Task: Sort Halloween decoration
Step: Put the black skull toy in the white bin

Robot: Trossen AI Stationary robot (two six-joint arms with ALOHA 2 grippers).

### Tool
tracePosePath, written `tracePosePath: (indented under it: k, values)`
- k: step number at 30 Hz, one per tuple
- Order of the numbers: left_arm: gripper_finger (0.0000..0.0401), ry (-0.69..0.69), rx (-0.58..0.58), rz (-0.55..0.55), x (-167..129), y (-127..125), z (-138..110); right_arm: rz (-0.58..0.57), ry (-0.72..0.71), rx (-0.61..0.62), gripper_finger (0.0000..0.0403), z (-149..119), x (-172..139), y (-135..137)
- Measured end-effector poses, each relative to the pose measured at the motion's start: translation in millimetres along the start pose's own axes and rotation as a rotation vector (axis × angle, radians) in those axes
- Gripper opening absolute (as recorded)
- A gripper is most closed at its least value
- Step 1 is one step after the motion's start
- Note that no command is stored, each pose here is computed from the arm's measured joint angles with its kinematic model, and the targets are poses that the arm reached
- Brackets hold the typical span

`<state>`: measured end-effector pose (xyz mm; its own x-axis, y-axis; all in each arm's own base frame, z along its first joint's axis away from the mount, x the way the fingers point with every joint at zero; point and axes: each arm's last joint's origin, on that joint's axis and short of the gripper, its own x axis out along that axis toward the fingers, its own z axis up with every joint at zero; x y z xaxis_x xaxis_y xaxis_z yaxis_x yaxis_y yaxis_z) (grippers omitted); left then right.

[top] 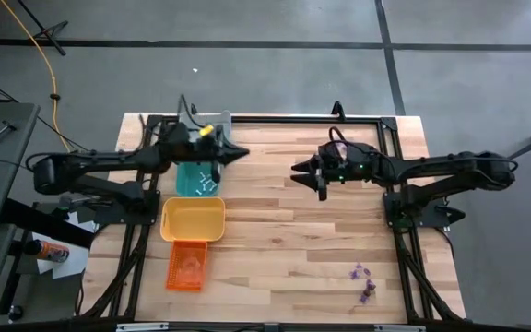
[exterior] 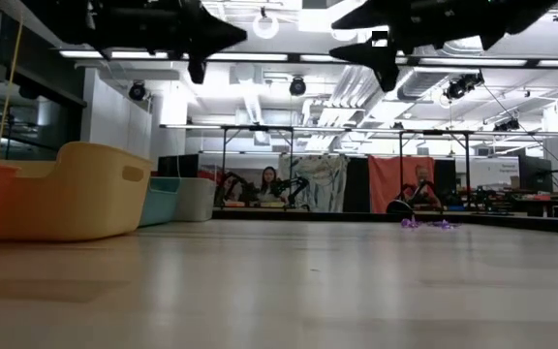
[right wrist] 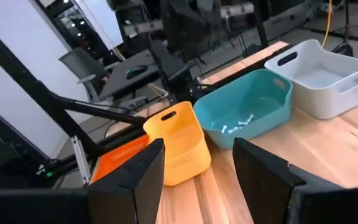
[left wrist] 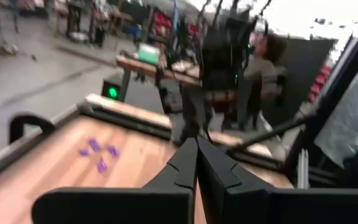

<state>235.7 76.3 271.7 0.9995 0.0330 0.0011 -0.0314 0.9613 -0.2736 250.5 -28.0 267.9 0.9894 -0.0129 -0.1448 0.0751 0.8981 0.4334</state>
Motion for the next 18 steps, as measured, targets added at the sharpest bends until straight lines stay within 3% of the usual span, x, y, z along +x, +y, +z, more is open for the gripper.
tracePosePath:
  k: [4, 7, 10, 14, 18]
  values:
    - [0.0000, 0.057, -0.013, -0.031, 11, -5, -14, 0.012, 0.083, 0.007, 0.0186, 8, 1, 6]
    - [0.0000, 0.074, -0.016, -0.043, 15, -9, -19, 0.039, 0.243, 0.040, 0.0186, 8, 0, 15]
    - [0.0000, 0.076, -0.016, -0.048, 16, -10, -19, 0.087, 0.471, 0.172, 0.0186, -1, -6, 30]
    - [0.0000, 0.076, -0.022, -0.045, 15, -10, -19, 0.121, 0.867, 0.457, 0.0186, -31, -23, 61]
    - [0.0000, 0.074, -0.023, -0.040, 15, -9, -19, 0.032, 1.196, 0.576, 0.0186, -68, -51, 103]
